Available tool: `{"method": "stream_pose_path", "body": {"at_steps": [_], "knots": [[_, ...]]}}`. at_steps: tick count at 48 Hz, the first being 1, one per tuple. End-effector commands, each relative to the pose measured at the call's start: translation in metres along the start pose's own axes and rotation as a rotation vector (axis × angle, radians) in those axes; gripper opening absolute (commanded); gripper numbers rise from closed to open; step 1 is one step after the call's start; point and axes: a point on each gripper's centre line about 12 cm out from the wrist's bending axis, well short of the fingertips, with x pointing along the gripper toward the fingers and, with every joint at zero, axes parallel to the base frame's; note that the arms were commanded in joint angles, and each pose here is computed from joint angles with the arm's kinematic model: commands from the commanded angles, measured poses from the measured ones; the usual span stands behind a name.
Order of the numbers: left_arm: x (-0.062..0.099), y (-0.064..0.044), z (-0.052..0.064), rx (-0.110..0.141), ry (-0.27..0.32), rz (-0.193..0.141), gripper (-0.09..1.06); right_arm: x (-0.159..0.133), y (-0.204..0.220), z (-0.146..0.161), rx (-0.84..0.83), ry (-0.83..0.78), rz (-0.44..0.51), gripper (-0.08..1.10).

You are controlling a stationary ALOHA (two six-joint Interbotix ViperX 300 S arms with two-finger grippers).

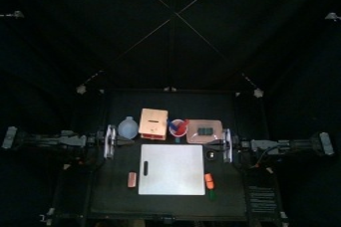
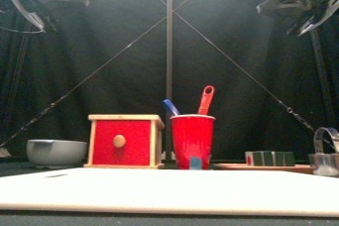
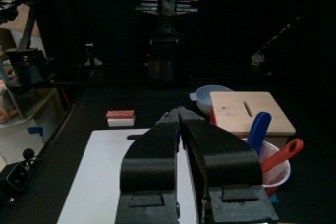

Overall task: Place sushi on board then cut the sushi with the knife then place the pieces on the plate
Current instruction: Place the sushi on the board

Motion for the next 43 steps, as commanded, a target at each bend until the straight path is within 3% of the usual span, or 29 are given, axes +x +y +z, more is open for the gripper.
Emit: {"method": "stream_pose_path", "body": {"at_steps": [1,16,29,35,43], "knots": [[0.008,0.001,-0.005,0.003,0.028,0.005,-0.05,0.003,-0.001,-0.002,0.040,0.021,-0.009,0.00],[0.024,-0.001,-0.031,0.012,0.140,-0.004,-0.02,0.010,-0.018,-0.033,0.187,0.339,-0.115,0.04],[0.029,-0.001,-0.043,0.013,0.187,-0.006,-0.02,0.010,-0.056,-0.052,0.211,0.610,-0.283,0.08],[0.029,-0.001,-0.043,0.012,0.187,-0.004,-0.02,0.006,-0.070,-0.060,0.195,0.693,-0.340,0.21],[0.029,0.000,-0.044,0.012,0.190,-0.001,-0.02,0.001,-0.089,-0.068,0.181,0.763,-0.417,0.54]]}}
